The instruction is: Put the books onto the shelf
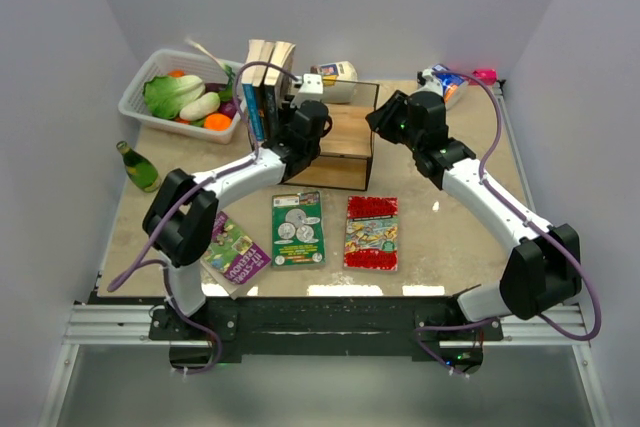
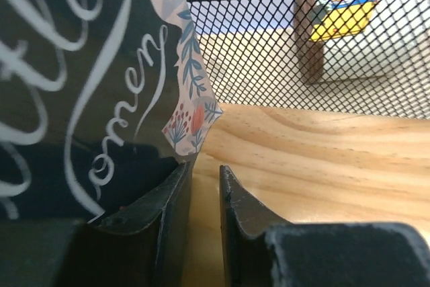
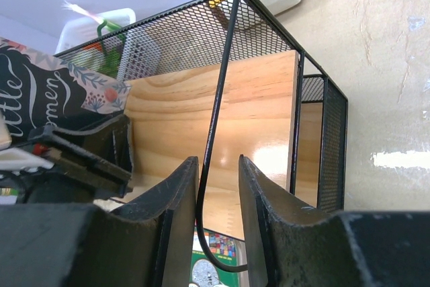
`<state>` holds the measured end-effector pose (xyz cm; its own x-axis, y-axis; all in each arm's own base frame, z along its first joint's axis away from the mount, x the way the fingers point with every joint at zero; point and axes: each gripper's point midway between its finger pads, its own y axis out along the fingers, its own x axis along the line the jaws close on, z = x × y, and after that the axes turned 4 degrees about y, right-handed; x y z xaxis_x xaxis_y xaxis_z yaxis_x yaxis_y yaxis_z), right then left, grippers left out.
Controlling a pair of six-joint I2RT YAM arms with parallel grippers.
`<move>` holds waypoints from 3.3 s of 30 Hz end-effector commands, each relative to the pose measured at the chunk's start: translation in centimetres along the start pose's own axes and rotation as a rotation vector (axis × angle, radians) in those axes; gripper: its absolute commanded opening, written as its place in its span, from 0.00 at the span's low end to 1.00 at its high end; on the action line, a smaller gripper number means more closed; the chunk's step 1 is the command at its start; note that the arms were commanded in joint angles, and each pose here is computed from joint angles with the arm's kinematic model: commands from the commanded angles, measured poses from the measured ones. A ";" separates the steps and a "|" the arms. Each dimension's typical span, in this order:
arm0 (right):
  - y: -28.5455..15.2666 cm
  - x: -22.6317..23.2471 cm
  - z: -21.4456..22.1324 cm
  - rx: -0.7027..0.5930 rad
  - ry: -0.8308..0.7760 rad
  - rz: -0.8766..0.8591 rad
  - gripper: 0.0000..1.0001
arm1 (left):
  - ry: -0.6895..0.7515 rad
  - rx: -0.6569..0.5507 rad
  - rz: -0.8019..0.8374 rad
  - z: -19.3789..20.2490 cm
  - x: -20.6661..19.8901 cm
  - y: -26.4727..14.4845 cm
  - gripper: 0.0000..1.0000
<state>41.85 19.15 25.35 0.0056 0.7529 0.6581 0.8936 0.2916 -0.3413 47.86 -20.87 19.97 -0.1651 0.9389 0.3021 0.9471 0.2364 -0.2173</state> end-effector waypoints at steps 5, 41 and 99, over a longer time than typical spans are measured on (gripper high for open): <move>0.1 1.0 -0.9 -0.025 0.006 -0.031 0.35 | -0.153 -0.110 0.075 -5.5 1.4 -2.5 0.30; -5.9 3.0 -4.8 -0.127 0.014 -0.055 0.86 | -0.301 -0.251 0.385 -12.9 -0.4 -11.6 0.35; -1.6 2.5 -2.1 -0.059 0.028 -0.085 0.31 | -0.942 -0.070 0.313 0.8 6.9 -5.5 0.00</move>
<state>40.73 18.90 26.16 -0.0089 0.7365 0.6764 0.8978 0.3037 -0.3189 39.85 -15.61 19.07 -0.0589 0.8216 -0.5669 0.9796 -0.0618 -0.1913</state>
